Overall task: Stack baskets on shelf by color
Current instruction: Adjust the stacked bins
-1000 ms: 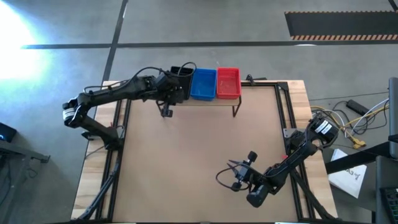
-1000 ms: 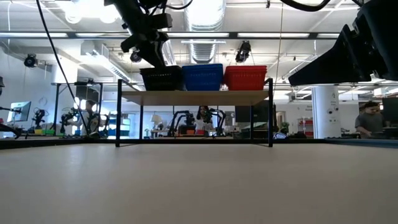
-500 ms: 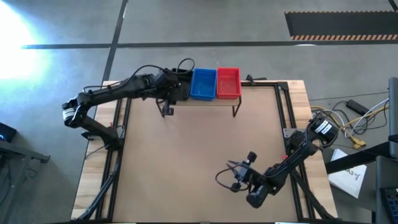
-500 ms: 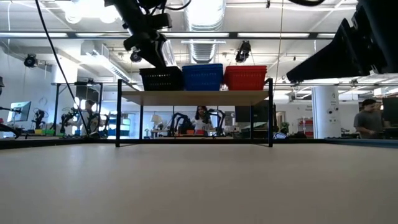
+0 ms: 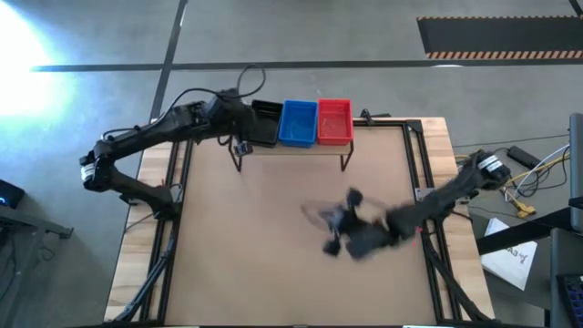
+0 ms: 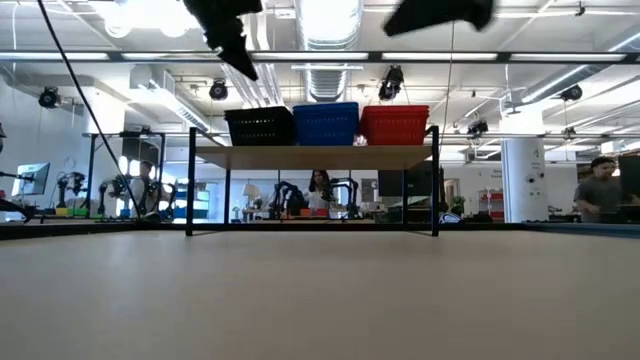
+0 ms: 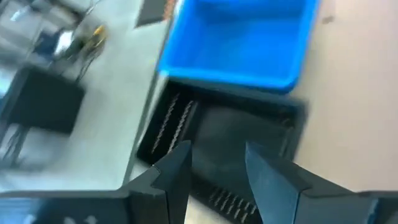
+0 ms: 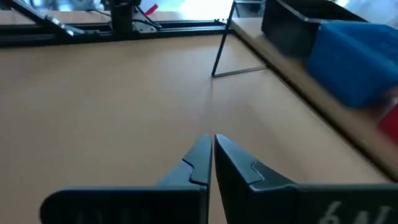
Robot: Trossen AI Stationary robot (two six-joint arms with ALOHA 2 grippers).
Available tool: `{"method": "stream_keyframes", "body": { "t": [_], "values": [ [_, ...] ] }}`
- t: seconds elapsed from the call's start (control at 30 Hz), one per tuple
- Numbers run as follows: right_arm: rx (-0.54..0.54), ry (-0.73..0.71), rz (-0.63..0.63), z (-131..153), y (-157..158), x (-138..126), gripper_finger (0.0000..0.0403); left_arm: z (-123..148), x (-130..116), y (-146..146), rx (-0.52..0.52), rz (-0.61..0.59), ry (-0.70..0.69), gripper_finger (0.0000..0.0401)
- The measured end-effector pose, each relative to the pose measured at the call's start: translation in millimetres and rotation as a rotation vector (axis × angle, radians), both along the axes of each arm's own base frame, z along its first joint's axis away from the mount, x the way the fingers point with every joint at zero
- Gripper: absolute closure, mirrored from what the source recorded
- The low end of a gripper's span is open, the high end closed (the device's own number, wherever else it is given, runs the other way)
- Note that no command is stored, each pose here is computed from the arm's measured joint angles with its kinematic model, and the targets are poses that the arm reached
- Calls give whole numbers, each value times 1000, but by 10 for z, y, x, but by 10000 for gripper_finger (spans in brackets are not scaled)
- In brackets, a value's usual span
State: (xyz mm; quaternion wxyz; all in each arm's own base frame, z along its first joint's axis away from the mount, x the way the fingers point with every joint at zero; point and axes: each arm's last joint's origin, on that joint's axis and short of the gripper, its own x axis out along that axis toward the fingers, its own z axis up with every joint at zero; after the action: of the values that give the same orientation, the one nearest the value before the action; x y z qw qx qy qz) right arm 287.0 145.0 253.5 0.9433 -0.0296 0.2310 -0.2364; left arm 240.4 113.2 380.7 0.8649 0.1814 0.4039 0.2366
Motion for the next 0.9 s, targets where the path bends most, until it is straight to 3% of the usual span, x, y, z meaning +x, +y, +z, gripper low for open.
{"method": "stream_keyframes", "body": {
  "t": [0.13,0.27,0.47,0.63,0.9],
  "values": [
    [77,65,15,553,-701,241,394,-14,-150,-13,0,124,2,267],
    [129,131,-104,928,-1554,372,394,-112,-247,-21,-37,177,38,267],
    [191,295,-366,1036,-2580,386,394,-221,-419,-45,50,301,85,267],
    [322,404,-362,858,-3038,475,394,-254,-616,-122,46,340,42,267],
    [332,476,-324,690,-3219,753,394,-453,-926,-280,-13,349,-23,267]
  ]
}}
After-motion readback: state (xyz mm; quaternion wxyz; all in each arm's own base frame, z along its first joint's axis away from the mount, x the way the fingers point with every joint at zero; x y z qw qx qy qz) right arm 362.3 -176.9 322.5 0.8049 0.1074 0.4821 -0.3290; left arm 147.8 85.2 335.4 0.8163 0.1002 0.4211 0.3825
